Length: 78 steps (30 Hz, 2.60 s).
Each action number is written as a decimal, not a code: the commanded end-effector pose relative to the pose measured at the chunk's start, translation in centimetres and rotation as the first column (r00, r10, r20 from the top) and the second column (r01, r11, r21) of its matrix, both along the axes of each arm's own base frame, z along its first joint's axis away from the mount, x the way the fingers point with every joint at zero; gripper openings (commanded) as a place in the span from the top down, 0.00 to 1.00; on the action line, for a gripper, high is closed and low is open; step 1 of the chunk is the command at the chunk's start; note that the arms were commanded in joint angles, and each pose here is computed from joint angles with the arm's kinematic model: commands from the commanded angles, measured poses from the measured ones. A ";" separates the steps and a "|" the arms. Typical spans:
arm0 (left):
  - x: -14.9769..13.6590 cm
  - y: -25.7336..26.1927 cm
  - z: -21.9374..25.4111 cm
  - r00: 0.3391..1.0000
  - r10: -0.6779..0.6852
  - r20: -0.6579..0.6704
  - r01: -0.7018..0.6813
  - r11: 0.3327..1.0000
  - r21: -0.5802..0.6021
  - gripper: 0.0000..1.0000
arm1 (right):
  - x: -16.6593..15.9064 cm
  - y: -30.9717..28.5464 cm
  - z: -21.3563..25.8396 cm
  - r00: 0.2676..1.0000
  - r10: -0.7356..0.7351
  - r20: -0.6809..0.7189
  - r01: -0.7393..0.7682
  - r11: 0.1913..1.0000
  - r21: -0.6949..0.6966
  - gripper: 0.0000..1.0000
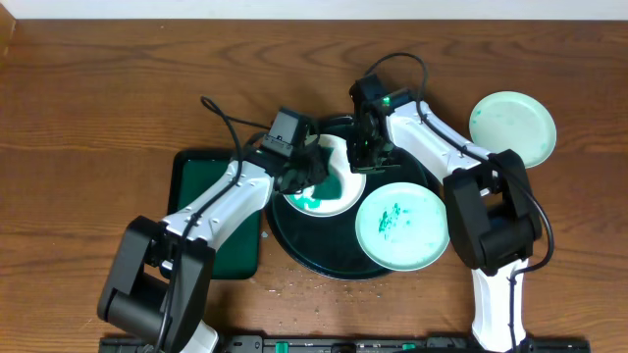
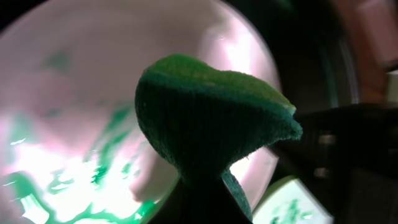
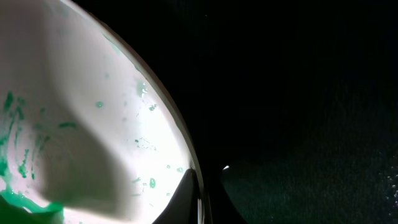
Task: Clean dirty plates on tray and stack at the side
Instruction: 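Scrub the white plate with the sponge while the right gripper holds it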
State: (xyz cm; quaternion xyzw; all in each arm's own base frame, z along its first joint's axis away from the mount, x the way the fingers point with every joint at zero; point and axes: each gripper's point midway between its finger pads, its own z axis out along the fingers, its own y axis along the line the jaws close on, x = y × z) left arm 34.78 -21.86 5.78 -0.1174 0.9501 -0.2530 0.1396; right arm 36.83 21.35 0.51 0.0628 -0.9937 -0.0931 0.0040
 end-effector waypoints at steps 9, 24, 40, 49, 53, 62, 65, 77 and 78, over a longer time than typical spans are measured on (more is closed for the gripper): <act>0.4 -2.7 -4.1 0.997 0.052 -0.062 -0.052 0.999 0.006 0.93 | -2.2 0.5 -1.9 0.998 0.008 -0.068 -0.009 1.000 -0.015 0.99; -0.4 9.9 -7.5 0.966 0.243 -0.082 -0.172 0.852 0.495 0.93 | -2.5 0.5 -1.9 0.997 0.022 -0.076 -0.024 1.000 -0.019 0.99; -3.8 16.5 -5.9 0.961 0.251 -0.114 -0.070 0.623 0.779 0.93 | -2.6 0.4 -1.9 0.997 0.021 -0.080 -0.023 1.000 -0.020 0.99; -4.6 7.3 -7.6 0.953 -0.148 -0.264 0.258 0.853 0.453 0.93 | -2.9 0.3 -1.9 0.996 0.021 -0.091 -0.023 0.999 -0.026 0.99; -4.3 1.9 -6.9 0.942 -0.263 -0.206 0.308 0.922 0.234 0.93 | -3.0 0.2 -1.9 0.995 0.020 -0.095 -0.023 0.999 -0.028 0.99; -4.0 -3.2 -5.3 0.933 -0.339 -0.124 0.346 0.938 0.037 0.93 | -3.2 0.1 -1.9 0.994 0.021 -0.103 -0.024 0.999 -0.033 0.99; -4.3 -3.0 -5.5 0.941 -0.300 -0.159 0.309 0.951 0.031 0.93 | -3.2 0.1 -1.9 0.994 0.020 -0.103 -0.023 0.999 -0.032 0.99; -5.8 8.4 -7.5 0.966 0.076 -0.247 0.083 0.815 0.574 0.93 | -3.3 0.0 -1.9 0.994 0.020 -0.107 -0.024 0.999 -0.034 0.99; -5.9 9.0 -7.4 0.967 0.083 -0.241 0.081 0.795 0.601 0.93 | -3.3 0.1 -1.8 0.994 0.020 -0.107 -0.024 0.999 -0.034 0.99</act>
